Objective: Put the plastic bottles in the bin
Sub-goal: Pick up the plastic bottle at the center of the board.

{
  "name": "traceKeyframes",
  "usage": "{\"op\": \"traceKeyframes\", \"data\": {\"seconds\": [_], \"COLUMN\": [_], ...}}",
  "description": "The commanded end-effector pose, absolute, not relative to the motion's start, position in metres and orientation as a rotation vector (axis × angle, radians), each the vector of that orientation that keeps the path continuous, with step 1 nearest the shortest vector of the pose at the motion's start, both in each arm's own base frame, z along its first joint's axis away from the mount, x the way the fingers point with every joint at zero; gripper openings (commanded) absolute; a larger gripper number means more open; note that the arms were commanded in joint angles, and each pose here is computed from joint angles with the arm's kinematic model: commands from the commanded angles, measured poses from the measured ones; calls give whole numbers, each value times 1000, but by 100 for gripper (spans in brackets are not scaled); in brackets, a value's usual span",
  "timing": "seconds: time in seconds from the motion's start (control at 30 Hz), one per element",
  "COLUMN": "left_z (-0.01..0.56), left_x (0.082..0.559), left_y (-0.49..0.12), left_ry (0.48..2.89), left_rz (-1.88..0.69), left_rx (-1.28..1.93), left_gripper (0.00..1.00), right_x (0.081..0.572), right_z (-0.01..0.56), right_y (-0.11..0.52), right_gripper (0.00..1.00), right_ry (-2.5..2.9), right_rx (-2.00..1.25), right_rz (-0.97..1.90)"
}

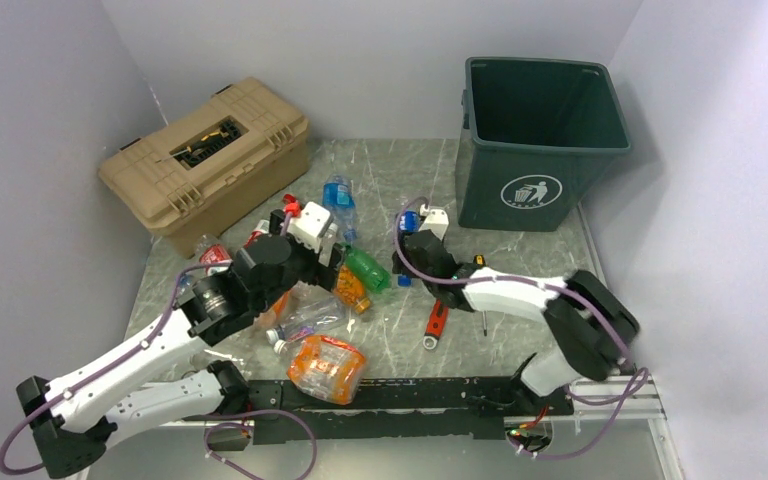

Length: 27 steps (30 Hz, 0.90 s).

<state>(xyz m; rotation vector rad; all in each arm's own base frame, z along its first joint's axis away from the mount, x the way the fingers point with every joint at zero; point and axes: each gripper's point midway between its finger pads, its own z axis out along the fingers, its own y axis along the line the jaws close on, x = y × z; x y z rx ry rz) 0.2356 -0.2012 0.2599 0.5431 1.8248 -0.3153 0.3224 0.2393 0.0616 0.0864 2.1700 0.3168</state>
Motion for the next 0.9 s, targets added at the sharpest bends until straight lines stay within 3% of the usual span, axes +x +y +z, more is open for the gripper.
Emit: {"op": "traceKeyframes", "data": {"seconds": [0.0,0.3,0.63,0.87], "left_z": [298,369,406,387], "left_x": [230,172,149,154], "left_y": [-199,-237,-232,-242], "left_ry": [1701,1519,1522,1601], "left_rz": [-398,-941,-1069,-1218], "left_rx": [487,515,485,298], "left_gripper": [100,99,99,100], "right_x": [288,167,141,132], "right_z": [132,199,229,256], "right_y": [261,265,267,274], "right_gripper": [38,36,31,31], "right_ry": [2023,1741,1637,1497], "right_rx": [-181,-690,-667,-618], "right_rz": [506,897,1070,1210]}}
